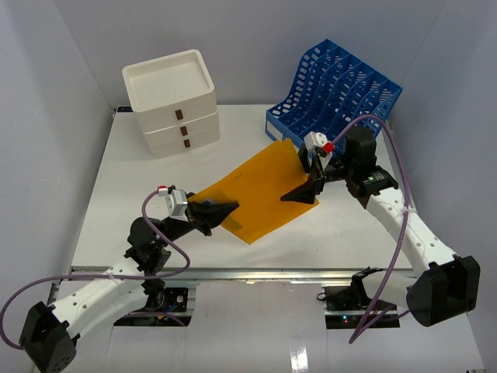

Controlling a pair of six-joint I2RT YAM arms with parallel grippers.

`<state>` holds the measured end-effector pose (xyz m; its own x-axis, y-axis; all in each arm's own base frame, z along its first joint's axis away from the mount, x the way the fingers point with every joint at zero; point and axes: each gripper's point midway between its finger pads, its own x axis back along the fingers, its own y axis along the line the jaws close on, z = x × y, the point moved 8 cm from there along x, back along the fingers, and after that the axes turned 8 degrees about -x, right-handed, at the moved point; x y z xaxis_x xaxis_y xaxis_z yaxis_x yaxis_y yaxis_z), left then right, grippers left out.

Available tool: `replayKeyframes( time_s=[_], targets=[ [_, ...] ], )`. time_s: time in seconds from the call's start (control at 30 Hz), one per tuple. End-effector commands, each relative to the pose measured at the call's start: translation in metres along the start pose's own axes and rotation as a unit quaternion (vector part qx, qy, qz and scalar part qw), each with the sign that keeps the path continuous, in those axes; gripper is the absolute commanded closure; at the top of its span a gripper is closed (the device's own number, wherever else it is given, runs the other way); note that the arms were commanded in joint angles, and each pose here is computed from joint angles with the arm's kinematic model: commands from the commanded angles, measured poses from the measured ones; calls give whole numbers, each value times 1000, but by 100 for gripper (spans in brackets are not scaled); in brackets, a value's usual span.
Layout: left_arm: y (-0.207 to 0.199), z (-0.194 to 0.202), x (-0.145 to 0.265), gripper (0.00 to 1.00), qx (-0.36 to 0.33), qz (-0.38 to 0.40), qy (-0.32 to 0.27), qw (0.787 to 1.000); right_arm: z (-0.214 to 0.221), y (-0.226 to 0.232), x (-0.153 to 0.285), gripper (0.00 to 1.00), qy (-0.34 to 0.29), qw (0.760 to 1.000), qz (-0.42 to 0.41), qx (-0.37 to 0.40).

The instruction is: Organize the desk

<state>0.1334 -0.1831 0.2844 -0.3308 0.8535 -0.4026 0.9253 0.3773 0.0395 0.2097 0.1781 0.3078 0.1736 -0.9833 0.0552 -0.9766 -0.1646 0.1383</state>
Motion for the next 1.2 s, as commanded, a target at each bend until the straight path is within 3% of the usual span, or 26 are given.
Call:
replayKeyframes(
  time_s=[0.0, 0.23, 0.33, 0.6, 0.93, 1.17],
  targets=[
    [6, -38, -6, 100, -35, -42, -40, 998, 3, -2, 1, 21, 9, 999, 38, 14],
    [24, -52, -12, 100, -66, -113, 3, 991, 8, -18, 17, 3, 15, 993, 118, -1],
    [33, -59, -18, 100, -77, -136, 30, 987, 9, -32, 39, 10, 12, 984, 179, -16],
    [46, -75, -35, 100, -105, -156, 62, 980, 24, -52, 91, 10, 7, 957, 287, -48],
    [64, -84, -84, 100, -118, -130, 50, 983, 49, -38, 116, 10, 6, 942, 331, -57],
    [105, -95, -163, 100, -138, -122, 33, 982, 82, -12, 107, 10, 24, 961, 269, -56]
  ],
)
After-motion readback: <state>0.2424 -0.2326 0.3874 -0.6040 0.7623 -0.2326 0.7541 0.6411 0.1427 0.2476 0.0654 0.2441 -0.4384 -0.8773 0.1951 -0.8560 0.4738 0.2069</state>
